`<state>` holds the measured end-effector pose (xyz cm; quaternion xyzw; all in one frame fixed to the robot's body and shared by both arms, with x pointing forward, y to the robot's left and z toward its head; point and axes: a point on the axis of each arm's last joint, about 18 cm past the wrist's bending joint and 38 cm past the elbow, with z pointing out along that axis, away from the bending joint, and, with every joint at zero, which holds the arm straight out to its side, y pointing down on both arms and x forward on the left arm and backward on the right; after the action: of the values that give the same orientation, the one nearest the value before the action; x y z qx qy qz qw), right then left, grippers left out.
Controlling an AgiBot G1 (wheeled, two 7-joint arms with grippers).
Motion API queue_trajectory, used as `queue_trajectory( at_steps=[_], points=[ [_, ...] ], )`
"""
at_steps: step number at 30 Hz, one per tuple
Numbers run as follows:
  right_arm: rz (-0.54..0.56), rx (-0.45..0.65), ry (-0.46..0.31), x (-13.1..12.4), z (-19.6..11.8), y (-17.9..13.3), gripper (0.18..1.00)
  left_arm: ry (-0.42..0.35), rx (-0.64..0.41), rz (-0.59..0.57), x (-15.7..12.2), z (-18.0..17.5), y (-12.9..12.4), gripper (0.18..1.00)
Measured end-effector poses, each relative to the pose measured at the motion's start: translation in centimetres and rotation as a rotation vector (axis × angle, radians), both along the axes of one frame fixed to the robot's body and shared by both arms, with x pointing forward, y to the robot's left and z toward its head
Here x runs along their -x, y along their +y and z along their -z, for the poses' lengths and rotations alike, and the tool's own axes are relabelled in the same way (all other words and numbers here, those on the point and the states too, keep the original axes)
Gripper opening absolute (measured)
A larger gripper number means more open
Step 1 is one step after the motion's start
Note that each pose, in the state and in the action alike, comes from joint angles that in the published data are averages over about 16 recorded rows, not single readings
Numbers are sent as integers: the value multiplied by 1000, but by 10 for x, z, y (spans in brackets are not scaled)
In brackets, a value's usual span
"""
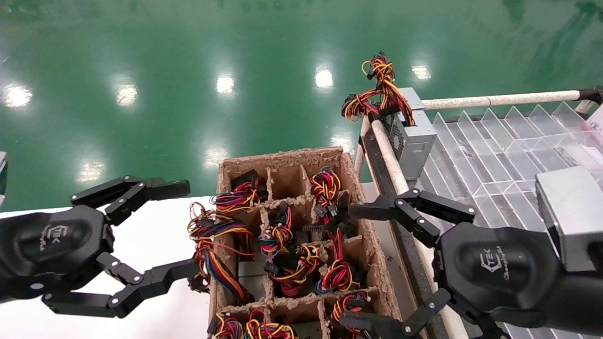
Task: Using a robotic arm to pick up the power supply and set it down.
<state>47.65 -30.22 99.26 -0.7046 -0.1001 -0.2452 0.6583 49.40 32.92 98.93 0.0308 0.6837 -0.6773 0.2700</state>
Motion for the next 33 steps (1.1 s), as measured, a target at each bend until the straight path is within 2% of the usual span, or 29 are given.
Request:
queue_trajectory(
  at_steps=[33],
  points=[
    [0,0,0,0,0,0,1000,0,0,0,0,0,0,1001]
  ],
)
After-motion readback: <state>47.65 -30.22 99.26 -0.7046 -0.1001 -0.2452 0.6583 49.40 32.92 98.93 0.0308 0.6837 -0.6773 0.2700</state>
